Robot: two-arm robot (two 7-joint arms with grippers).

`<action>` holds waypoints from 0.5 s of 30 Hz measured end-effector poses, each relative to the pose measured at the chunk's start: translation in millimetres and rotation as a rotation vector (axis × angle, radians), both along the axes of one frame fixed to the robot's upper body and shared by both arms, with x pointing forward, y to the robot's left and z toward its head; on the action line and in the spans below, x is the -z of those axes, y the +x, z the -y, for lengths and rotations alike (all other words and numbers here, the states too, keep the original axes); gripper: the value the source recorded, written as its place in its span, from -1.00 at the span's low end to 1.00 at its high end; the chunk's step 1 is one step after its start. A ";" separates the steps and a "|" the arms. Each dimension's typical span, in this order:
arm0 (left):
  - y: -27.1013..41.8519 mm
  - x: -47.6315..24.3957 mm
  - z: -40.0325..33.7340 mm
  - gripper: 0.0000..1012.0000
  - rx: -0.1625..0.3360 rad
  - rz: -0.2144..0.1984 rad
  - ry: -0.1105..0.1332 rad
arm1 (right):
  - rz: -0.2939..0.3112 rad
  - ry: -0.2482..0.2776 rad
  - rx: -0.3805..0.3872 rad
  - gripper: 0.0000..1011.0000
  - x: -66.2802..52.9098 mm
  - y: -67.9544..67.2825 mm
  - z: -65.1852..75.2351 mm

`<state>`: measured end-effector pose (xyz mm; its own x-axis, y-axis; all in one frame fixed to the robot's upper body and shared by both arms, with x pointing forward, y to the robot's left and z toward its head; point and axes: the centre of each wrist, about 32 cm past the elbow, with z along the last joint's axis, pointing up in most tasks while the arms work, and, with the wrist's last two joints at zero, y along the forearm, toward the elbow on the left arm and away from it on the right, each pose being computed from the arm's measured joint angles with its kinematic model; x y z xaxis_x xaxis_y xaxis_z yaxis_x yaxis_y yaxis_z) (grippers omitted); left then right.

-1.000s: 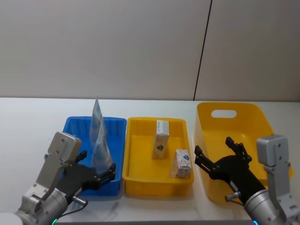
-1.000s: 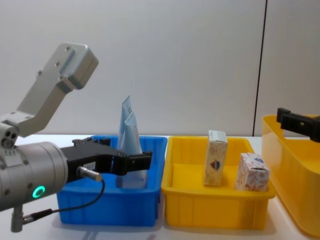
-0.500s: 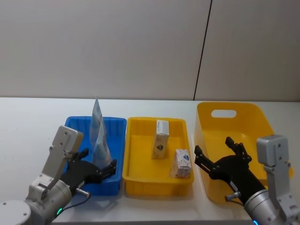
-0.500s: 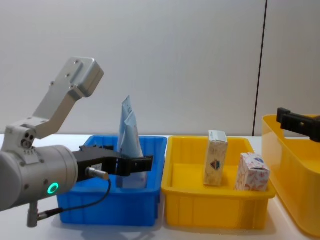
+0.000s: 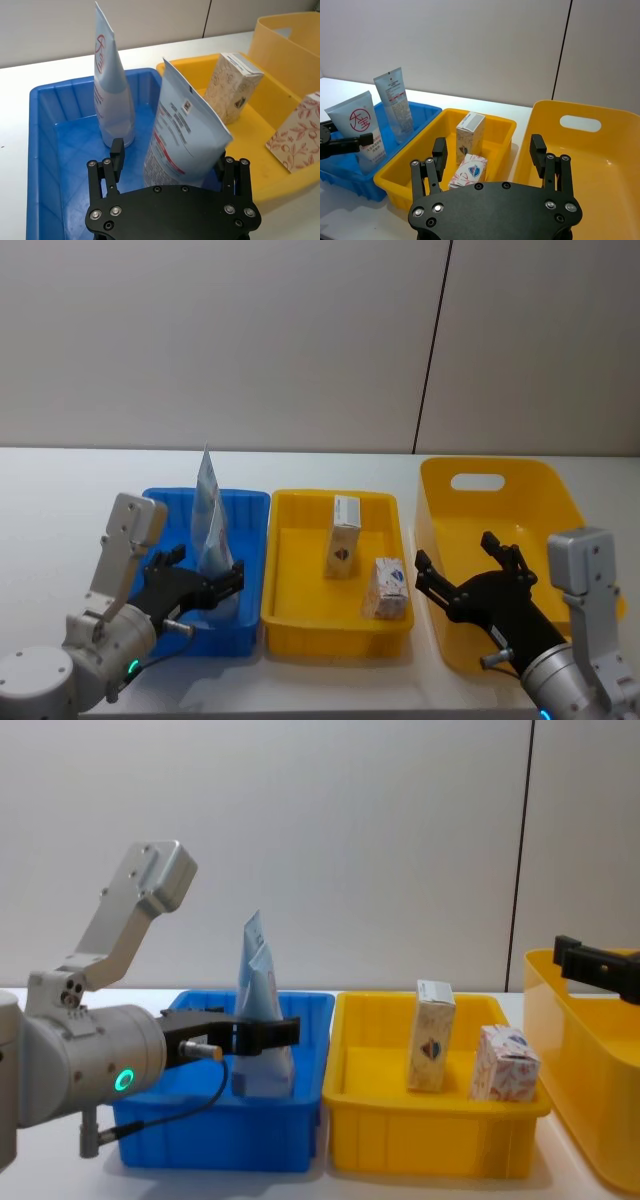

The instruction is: Bimanual collaborative sorting of washing and personal care products

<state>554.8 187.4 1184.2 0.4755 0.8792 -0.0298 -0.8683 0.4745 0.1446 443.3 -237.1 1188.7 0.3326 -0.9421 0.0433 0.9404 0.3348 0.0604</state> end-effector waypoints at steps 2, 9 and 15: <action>1.8 0.2 0.1 0.98 -0.003 -0.003 -0.008 | 0.000 0.000 0.000 0.98 0.0 0.0 0.0; 7.8 1.3 1.5 0.98 -0.014 -0.012 -0.038 | 0.000 0.000 0.000 0.98 0.0 0.0 0.0; 10.8 1.9 2.2 0.84 -0.020 -0.018 -0.054 | 0.000 0.000 0.000 0.98 0.0 0.0 0.0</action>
<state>565.6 185.1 1182.3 0.4572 0.8853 -0.0853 -0.8750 0.4649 0.1348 443.3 -237.1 1188.7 0.3326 -0.9421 0.0433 0.9404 0.3348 0.0605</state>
